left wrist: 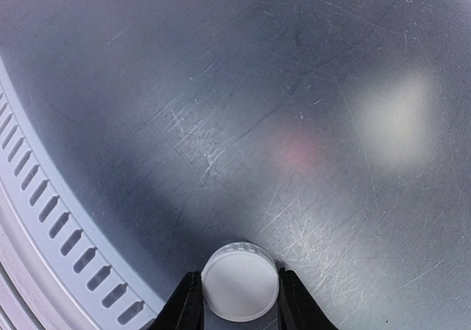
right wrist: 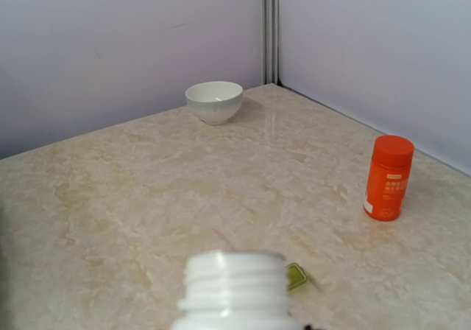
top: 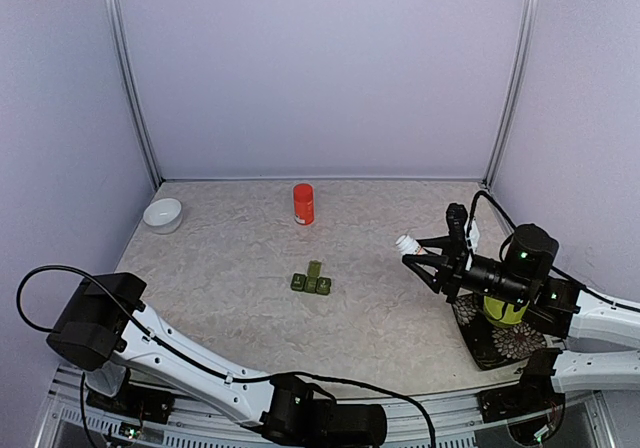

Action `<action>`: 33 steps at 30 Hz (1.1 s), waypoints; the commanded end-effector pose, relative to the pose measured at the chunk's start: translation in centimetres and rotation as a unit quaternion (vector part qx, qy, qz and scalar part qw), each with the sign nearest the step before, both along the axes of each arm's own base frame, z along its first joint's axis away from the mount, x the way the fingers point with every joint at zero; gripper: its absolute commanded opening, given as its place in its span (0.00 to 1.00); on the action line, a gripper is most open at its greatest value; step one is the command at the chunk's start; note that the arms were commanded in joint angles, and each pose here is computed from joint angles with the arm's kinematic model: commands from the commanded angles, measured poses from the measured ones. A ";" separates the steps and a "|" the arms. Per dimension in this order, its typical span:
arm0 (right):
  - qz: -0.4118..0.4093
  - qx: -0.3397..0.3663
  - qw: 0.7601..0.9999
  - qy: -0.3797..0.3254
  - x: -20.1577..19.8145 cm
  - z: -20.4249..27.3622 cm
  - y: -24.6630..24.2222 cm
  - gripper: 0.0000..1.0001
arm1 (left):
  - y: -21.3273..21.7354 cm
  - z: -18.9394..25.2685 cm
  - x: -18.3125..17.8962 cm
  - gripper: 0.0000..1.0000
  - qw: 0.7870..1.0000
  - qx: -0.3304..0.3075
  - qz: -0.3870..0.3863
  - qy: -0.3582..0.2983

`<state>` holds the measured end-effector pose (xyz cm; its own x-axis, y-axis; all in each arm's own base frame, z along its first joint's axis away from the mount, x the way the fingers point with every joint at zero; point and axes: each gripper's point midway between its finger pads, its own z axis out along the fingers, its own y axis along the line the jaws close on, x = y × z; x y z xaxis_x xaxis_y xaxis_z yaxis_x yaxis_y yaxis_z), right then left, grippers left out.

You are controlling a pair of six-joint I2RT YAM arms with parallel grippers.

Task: Sort the pills into containers
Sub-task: Pick up the lid of the pill bottle from the corner of the board, then place the lid of the pill bottle at the center of the board.

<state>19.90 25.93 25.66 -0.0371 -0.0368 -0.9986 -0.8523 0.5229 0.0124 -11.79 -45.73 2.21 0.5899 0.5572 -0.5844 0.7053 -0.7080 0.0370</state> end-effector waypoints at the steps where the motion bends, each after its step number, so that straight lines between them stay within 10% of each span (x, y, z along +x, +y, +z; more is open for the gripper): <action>1: -0.010 0.010 1.000 -0.004 0.4 0.9 -0.3 0.00 | -0.5 0.0 0.6 0.32 1.000 -0.006 0.011 -0.009; 18: -0.008 0.019 1.000 -0.011 0.1 1.7 -0.5 0.00 | -3.0 3.2 13.2 0.30 0.975 -0.052 0.211 -0.053; 33: -0.038 0.019 0.999 -0.004 1.0 1.5 -1.0 0.00 | -0.6 6.4 27.3 0.27 0.899 -0.081 0.427 -0.061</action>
